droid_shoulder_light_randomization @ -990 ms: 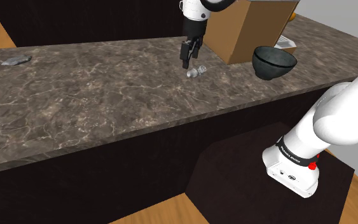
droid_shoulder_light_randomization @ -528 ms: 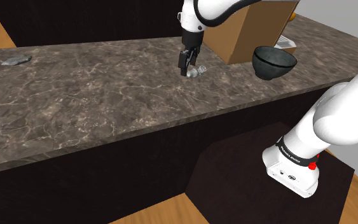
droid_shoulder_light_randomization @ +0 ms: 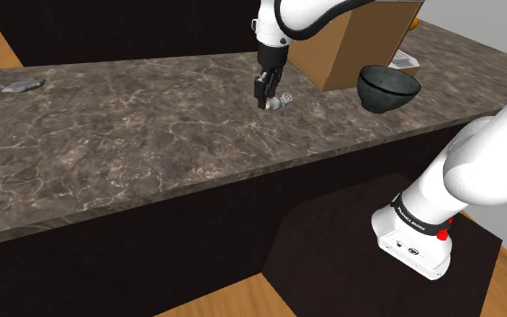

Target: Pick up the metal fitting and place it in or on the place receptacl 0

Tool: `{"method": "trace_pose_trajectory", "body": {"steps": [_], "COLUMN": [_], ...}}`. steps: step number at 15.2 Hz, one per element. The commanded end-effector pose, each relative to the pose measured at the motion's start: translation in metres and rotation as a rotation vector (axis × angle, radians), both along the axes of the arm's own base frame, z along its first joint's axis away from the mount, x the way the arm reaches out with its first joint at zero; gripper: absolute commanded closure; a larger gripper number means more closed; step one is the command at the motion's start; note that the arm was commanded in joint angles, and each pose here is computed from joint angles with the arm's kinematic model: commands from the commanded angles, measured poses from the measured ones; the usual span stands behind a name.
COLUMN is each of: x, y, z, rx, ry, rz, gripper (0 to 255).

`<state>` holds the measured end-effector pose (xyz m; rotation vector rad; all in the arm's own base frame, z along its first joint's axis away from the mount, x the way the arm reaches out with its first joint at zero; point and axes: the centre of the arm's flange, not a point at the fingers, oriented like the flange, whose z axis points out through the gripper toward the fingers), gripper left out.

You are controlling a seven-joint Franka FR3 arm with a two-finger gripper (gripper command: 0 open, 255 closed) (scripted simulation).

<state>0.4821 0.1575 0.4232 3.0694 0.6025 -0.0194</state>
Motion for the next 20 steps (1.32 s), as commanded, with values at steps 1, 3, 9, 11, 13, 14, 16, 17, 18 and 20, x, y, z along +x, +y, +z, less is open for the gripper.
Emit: {"method": "trace_pose_trajectory", "body": {"steps": [1, 3, 9, 11, 13, 14, 16, 17, 18, 20], "x": [0.0, 0.0, 0.0, -0.01, -0.031, -0.04, -0.06, -0.066, -0.066, -0.065], "y": [0.0, 0.0, 0.0, -0.005, -0.017, -0.023, -0.036, -0.041, -0.042, -0.043], "z": [0.0, 0.0, 0.0, 0.004, 0.013, 0.017, 0.026, 0.029, 0.024, 0.013], "rx": [0.0, 0.0, 0.0, -0.024, -0.071, -0.094, -0.141, -0.158, -0.158, -0.158], "ry": [0.0, 0.0, 0.0, -0.01, -0.029, -0.038, -0.057, -0.064, -0.064, -0.064], "rz": [0.0, 0.0, 0.0, 0.038, 0.115, 0.154, 0.231, 0.258, 0.258, 0.258], "gripper": [255, 255, 255, 0, 0, 0, 0, 0, 0, 0]}}
